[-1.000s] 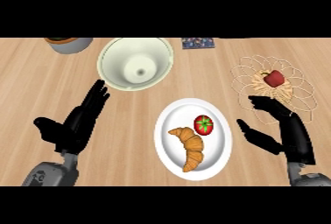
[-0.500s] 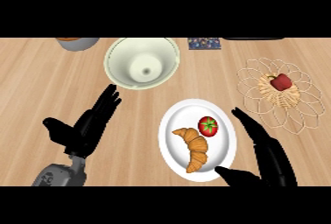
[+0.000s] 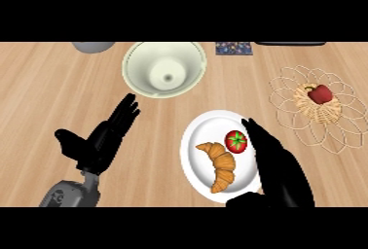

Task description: Pick the croissant from the plate and place it in the bowl

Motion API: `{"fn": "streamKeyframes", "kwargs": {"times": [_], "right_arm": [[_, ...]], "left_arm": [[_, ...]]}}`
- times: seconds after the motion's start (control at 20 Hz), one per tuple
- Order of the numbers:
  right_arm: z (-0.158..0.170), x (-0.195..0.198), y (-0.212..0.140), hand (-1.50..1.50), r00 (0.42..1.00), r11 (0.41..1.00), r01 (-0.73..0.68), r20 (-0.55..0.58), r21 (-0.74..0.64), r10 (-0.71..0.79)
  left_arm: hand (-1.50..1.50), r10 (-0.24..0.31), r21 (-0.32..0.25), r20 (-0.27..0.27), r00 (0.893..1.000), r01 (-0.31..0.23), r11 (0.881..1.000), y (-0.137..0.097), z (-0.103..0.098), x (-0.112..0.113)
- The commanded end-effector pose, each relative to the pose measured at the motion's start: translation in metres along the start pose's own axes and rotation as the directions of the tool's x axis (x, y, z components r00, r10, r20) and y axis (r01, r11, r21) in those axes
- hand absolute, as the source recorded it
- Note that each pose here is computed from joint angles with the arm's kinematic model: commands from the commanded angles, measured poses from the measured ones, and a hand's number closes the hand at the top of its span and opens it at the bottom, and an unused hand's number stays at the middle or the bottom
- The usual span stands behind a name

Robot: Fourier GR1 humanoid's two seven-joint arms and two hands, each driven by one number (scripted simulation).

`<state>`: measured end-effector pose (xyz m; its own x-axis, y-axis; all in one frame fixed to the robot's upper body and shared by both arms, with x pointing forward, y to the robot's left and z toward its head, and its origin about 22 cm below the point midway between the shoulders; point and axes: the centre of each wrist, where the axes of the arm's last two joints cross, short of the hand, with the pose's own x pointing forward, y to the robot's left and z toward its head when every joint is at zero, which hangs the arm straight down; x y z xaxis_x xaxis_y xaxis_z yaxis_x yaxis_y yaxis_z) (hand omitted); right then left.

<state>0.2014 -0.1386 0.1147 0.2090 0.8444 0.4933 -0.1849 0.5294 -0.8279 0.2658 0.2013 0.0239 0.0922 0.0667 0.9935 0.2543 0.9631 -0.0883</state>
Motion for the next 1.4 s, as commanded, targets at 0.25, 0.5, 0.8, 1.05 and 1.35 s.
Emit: {"fn": "streamKeyframes", "kwargs": {"times": [0.25,0.5,0.8,1.05,1.35], "right_arm": [[-0.025,0.043,0.004,-1.50,0.963,0.983,-0.074,-0.243,0.171,0.115],[-0.032,0.046,0.019,-1.50,0.938,0.972,-0.085,-0.310,0.219,0.152],[-0.050,0.045,0.035,-1.50,0.916,0.950,-0.101,-0.346,0.296,0.205],[-0.050,0.054,0.039,-1.50,0.924,0.946,-0.109,-0.320,0.306,0.210],[-0.054,0.052,0.065,-1.50,0.916,0.944,-0.126,-0.328,0.304,0.229]], "left_arm": [[0.00,0.014,-0.009,0.002,1.000,-0.014,1.000,-0.005,0.002,-0.004],[0.00,0.015,-0.002,0.006,1.000,-0.015,1.000,-0.016,0.001,-0.002],[0.00,0.010,0.010,0.004,1.000,-0.010,1.000,0.015,-0.006,0.006],[0.00,0.007,0.016,0.009,1.000,-0.007,1.000,0.008,-0.003,0.002],[0.00,0.019,-0.002,0.014,1.000,-0.019,1.000,-0.011,-0.006,-0.001]]}}
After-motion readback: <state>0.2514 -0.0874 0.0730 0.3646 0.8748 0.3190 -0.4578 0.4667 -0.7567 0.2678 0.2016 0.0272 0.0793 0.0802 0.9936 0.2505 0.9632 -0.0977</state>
